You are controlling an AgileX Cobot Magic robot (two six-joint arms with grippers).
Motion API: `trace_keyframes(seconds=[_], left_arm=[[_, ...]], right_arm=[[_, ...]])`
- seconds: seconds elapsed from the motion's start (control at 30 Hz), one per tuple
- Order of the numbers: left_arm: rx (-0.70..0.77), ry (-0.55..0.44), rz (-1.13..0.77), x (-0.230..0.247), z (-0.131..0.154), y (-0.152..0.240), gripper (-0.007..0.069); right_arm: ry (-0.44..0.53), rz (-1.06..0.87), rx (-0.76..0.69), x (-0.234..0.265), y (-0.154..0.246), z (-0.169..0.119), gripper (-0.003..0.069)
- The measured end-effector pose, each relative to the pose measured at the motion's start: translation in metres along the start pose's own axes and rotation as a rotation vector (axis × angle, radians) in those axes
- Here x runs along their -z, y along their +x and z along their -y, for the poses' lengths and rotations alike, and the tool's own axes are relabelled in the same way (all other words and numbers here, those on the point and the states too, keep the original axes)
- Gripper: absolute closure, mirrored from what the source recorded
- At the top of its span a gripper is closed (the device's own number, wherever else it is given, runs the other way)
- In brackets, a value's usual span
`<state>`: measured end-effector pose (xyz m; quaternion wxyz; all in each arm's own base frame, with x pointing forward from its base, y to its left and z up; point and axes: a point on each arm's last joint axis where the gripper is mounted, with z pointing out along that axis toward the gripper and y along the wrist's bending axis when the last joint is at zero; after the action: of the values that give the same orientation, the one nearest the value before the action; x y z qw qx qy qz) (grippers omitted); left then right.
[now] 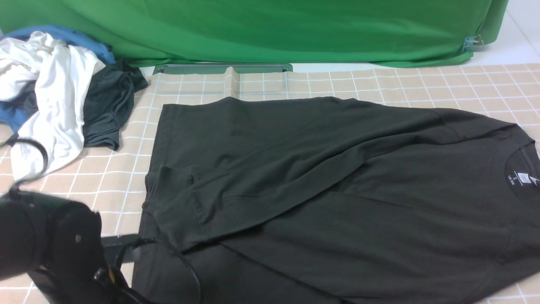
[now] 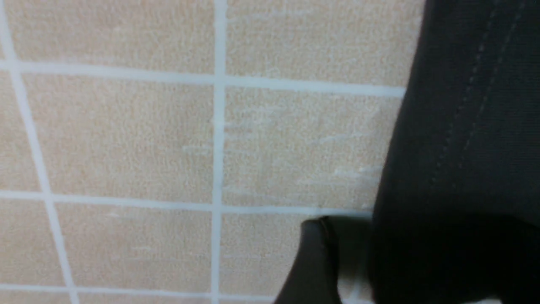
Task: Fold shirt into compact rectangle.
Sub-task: 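Grasp the near edge of the shirt at its hem and shoulder corners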
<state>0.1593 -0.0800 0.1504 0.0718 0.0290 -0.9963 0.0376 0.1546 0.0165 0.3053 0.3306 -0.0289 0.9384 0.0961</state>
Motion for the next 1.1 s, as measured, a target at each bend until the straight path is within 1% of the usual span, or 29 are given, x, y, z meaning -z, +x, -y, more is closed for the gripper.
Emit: trace_keyframes(seconds=[0.1,0.17,0.23,0.27,0.3,0.37,0.4,0.43,0.47,0.6,0.77,0.87,0.9,0.97,1.0,1.07,1.1], left_arm=[[-0.001,-0.002,0.004,-0.001,-0.001,0.0,0.0128],[-0.009,-0.006,0.004,-0.001,-0.001,0.001,0.0171],[-0.024,-0.015,0.002,-0.002,-0.002,0.001,0.0297],[-0.04,-0.014,0.006,-0.001,-0.002,0.001,0.0386],[-0.049,-0.008,0.011,-0.001,-0.002,0.0,0.0449],[-0.068,0.002,0.024,0.001,-0.001,0.0,0.054],[-0.075,0.008,0.032,0.001,-0.001,0.001,0.057],[-0.083,0.012,0.039,0.002,-0.001,0.002,0.0585],[-0.093,0.02,0.056,0.003,-0.001,0.003,0.0591],[-0.117,0.045,0.118,0.017,-0.003,0.011,0.0591],[-0.134,0.089,0.239,0.041,-0.007,0.025,0.0591],[-0.119,0.092,0.31,0.054,-0.013,0.035,0.0591],[-0.11,0.083,0.311,0.056,-0.015,0.037,0.0591],[-0.104,0.061,0.3,0.057,-0.018,0.041,0.059],[-0.101,0.054,0.293,0.056,-0.019,0.041,0.059],[-0.09,0.027,0.283,0.056,-0.022,0.042,0.059],[-0.089,0.023,0.282,0.056,-0.022,0.042,0.059]], right_arm=[[-0.023,-0.04,0.018,0.003,-0.003,-0.003,0.0567],[-0.034,-0.067,0.021,0.004,-0.004,-0.004,0.0567],[-0.05,-0.112,0.019,0.005,-0.006,-0.005,0.0567],[-0.061,-0.15,0.018,0.004,-0.007,-0.006,0.0567],[-0.065,-0.172,0.016,0.003,-0.007,-0.006,0.0567],[-0.077,-0.235,0.012,0.0,-0.007,-0.006,0.0567],[-0.083,-0.276,0.01,-0.003,-0.006,-0.006,0.0567],[-0.088,-0.306,0.008,-0.005,-0.006,-0.006,0.0567],[-0.093,-0.346,0.003,-0.009,-0.005,-0.005,0.0567],[-0.085,-0.394,0.002,-0.016,-0.005,-0.002,0.0567],[-0.027,-0.44,-0.003,-0.022,-0.004,0.004,0.0558],[-0.015,-0.485,-0.007,-0.032,-0.004,0.008,0.0477],[-0.012,-0.499,-0.009,-0.037,-0.003,0.009,0.0435],[-0.004,-0.522,-0.012,-0.045,0.0,0.012,0.0377],[0.0,-0.528,-0.014,-0.048,0.001,0.013,0.0365],[0.014,-0.574,-0.035,-0.064,0.011,0.017,0.0308],[0.018,-0.588,-0.043,-0.069,0.014,0.019,0.0293]])
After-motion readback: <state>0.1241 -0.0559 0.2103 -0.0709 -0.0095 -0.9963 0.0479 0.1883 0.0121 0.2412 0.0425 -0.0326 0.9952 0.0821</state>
